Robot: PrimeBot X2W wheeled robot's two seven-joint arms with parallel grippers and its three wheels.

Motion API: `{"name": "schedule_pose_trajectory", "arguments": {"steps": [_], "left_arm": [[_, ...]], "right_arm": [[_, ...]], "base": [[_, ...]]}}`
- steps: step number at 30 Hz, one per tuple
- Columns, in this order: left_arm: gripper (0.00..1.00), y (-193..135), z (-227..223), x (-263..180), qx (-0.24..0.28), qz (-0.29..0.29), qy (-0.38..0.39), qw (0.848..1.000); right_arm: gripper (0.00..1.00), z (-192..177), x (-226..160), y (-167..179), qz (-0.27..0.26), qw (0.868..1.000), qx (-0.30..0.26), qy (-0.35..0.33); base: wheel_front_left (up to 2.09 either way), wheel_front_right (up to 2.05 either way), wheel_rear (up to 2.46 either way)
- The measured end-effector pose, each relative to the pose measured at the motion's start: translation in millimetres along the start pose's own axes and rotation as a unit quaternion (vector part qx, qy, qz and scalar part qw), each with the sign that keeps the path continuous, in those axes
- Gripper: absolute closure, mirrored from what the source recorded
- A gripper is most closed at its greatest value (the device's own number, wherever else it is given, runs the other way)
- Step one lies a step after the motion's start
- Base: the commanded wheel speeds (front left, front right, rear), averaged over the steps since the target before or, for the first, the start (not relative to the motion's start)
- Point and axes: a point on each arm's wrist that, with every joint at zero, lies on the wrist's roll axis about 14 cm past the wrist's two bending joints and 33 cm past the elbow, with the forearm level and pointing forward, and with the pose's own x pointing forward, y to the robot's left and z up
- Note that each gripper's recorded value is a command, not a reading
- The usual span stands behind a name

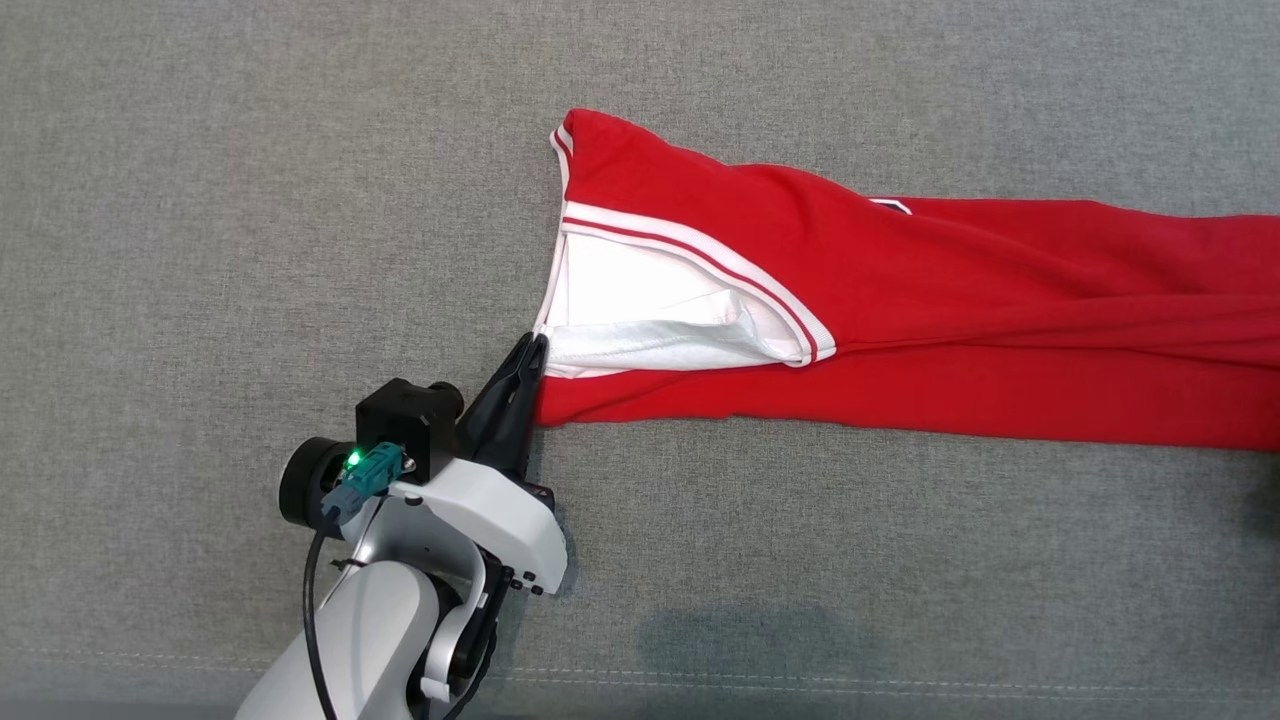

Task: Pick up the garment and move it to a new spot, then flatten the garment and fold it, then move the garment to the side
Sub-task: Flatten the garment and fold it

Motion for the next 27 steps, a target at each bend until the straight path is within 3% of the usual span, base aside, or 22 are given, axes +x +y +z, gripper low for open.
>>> {"name": "schedule_pose_trajectory", "arguments": {"steps": [3,4,5,6,7,8,16,27], "left_arm": [[1.00,0,-1,-1,0.003,0.001,0.001,1.000],[1.00,1,0,-1,0.007,0.004,-0.001,1.000],[1.00,2,0,-1,0.011,0.006,-0.002,1.000],[0.67,2,0,-2,0.011,0.007,-0.003,1.000],[0.29,3,0,-2,0.012,0.008,-0.002,1.000],[0.01,3,0,-3,0.013,0.008,-0.002,1.000],[0.00,-2,27,-10,0.016,0.011,-0.058,0.998],[0.00,2,78,-39,0.008,0.033,-0.174,0.984]], "right_arm": [[1.00,-2,0,1,0.001,1.000,0.000,0.004],[0.91,-2,1,2,0.002,1.000,0.000,0.005],[0.75,-3,2,3,0.004,1.000,0.000,0.005],[0.57,-3,2,4,0.005,1.000,0.000,0.006],[0.14,-2,3,4,0.005,1.000,0.000,0.006],[0.00,-1,2,4,0.005,1.000,0.000,0.005],[0.00,34,-3,7,0.004,0.999,-0.001,-0.046],[0.00,81,-36,42,0.032,0.991,0.020,-0.125]], "base": [[0.00,0.00,0.00],[0.00,0.00,0.00],[0.00,0.00,0.00],[0.00,0.00,0.00],[0.00,0.00,0.00],[0.00,0.00,0.00],[0.00,0.00,0.00],[0.00,0.00,0.00]]}}
